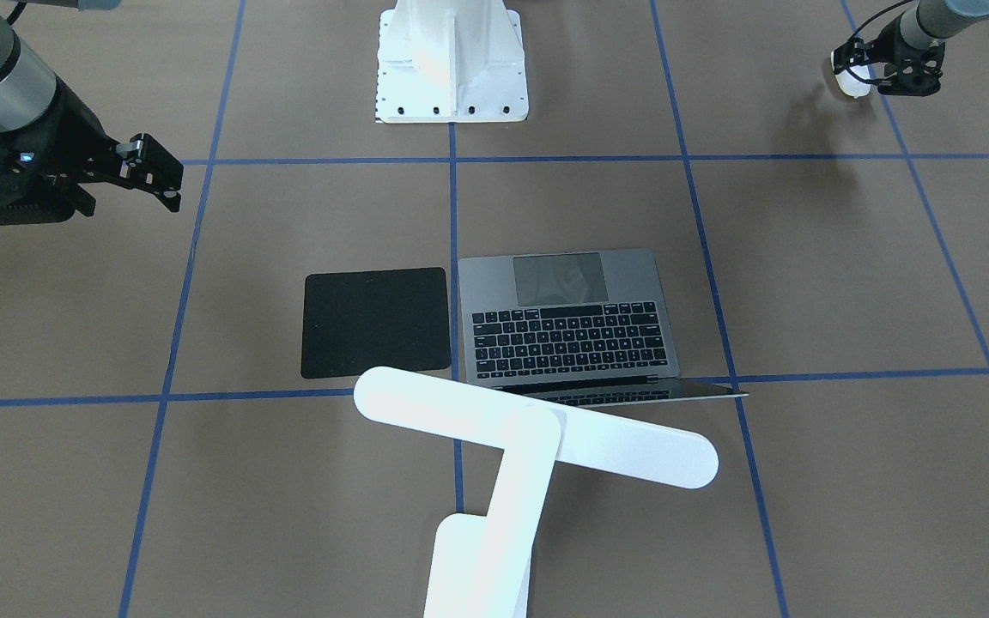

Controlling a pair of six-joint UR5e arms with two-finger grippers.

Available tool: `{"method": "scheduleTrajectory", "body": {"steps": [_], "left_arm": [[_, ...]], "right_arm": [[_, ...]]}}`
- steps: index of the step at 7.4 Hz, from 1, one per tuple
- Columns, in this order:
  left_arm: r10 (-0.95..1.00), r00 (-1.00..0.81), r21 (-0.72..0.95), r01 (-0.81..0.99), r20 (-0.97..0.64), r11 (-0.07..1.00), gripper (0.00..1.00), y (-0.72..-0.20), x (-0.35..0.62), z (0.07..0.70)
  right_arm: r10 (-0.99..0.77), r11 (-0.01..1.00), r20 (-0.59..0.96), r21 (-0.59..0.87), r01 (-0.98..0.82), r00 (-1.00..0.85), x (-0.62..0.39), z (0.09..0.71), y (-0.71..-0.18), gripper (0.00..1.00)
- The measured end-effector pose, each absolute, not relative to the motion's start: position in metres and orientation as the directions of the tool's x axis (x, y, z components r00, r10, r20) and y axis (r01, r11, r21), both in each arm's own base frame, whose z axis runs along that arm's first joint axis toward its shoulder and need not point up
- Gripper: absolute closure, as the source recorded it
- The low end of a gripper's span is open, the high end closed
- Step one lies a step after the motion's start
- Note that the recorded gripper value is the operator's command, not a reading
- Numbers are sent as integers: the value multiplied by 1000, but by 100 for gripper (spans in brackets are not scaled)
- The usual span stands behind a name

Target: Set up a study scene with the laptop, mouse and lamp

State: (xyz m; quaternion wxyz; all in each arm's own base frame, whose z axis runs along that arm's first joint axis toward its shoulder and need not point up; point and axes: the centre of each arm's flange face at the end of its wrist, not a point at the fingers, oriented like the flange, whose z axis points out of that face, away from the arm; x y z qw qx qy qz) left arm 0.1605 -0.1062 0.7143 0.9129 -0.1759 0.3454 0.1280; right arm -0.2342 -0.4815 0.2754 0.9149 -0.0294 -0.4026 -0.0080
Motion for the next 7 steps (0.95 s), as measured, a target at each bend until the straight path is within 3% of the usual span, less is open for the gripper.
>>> {"method": "scheduleTrajectory", "body": {"steps": [5, 6, 7], "left_arm": [[112, 728, -251, -371, -677, 894, 4, -100, 175, 715], [106, 728, -257, -369, -677, 893, 18, -99, 178, 714], [97, 731, -265, -364, -675, 893, 25, -98, 180, 714]], "right_arm": [[10, 998, 736, -48, 38, 677, -234, 276, -481, 0], [10, 998, 736, -48, 38, 677, -234, 276, -481, 0], [10, 998, 736, -48, 38, 677, -234, 276, -481, 0]]}}
